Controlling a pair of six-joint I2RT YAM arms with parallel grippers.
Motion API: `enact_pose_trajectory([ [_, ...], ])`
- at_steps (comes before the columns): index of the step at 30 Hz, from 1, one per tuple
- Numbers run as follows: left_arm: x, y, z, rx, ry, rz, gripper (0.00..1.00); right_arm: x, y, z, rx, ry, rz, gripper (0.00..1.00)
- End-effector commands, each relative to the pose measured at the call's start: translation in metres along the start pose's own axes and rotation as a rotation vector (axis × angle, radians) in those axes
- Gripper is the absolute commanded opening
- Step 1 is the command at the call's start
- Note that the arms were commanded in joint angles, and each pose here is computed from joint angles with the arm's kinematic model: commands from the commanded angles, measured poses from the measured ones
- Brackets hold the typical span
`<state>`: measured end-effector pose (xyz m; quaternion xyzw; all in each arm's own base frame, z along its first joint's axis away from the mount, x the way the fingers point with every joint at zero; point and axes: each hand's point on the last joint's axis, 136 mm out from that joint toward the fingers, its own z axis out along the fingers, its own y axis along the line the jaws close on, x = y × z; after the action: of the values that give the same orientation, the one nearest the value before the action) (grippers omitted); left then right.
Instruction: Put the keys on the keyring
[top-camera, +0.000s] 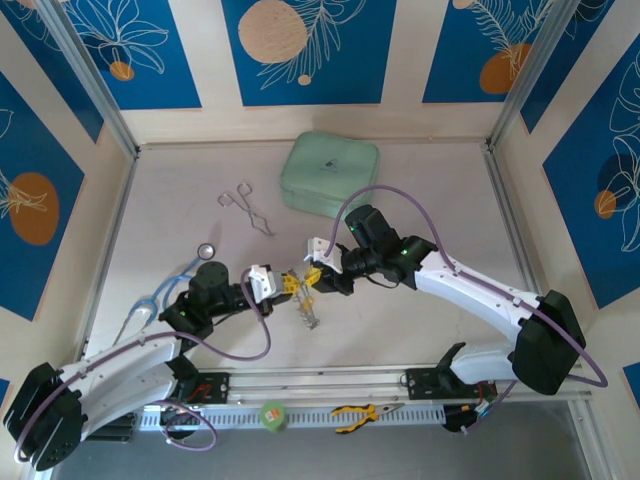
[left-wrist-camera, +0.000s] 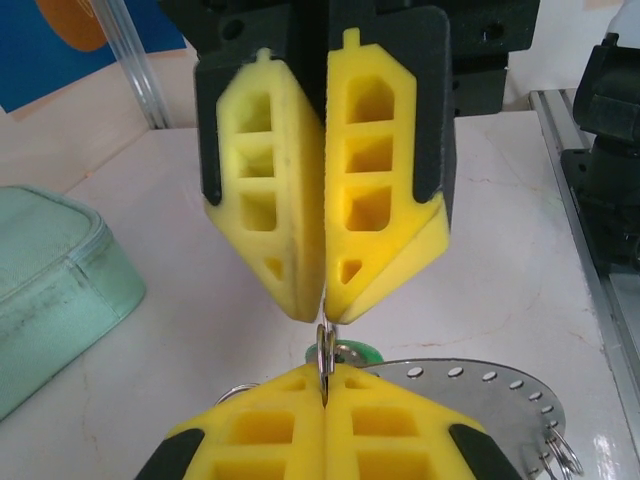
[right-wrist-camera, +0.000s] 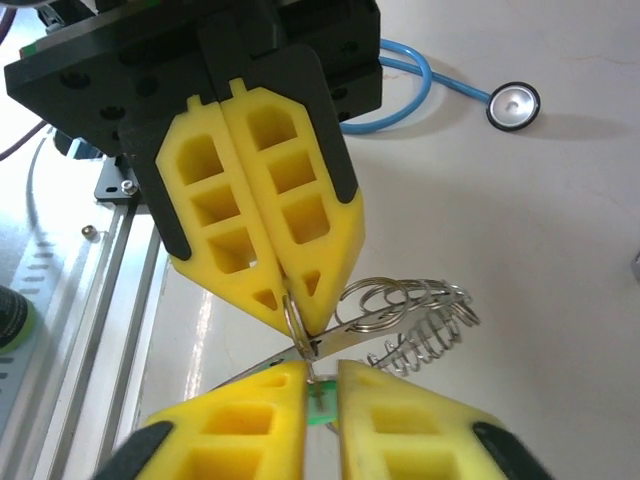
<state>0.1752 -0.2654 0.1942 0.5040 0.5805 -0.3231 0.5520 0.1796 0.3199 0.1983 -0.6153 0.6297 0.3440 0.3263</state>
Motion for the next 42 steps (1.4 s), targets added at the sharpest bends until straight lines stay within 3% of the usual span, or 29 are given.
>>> enact_pose_trajectory([
  [1,-0.021,0.0,-0.003,-0.007,-0.079,0.036,0.0,-0.003,0.006,-0.004,-0.029,-0.019,0.029,0.08],
  [8,-0.028,0.004,-0.004,-0.028,-0.111,0.034,0.0,0.001,0.009,-0.004,-0.058,-0.018,0.068,0.0],
  [14,-0.032,0.0,-0.005,-0.007,-0.137,0.035,0.0,0.014,-0.005,0.001,-0.002,0.036,0.117,0.01],
  [21,-0.034,-0.003,-0.005,0.015,-0.162,0.029,0.0,-0.001,0.0,-0.004,-0.012,-0.053,0.068,0.36],
  [24,-0.033,-0.004,-0.004,0.019,-0.167,0.016,0.0,-0.006,0.001,-0.007,0.011,-0.099,0.008,0.4],
  [33,-0.033,-0.007,-0.001,0.043,-0.185,-0.018,0.0,-0.012,0.008,-0.008,0.001,-0.149,-0.085,0.4],
  [42,-0.035,-0.008,0.001,0.059,-0.193,-0.025,0.0,-0.017,0.009,-0.004,-0.019,-0.173,-0.106,0.27],
])
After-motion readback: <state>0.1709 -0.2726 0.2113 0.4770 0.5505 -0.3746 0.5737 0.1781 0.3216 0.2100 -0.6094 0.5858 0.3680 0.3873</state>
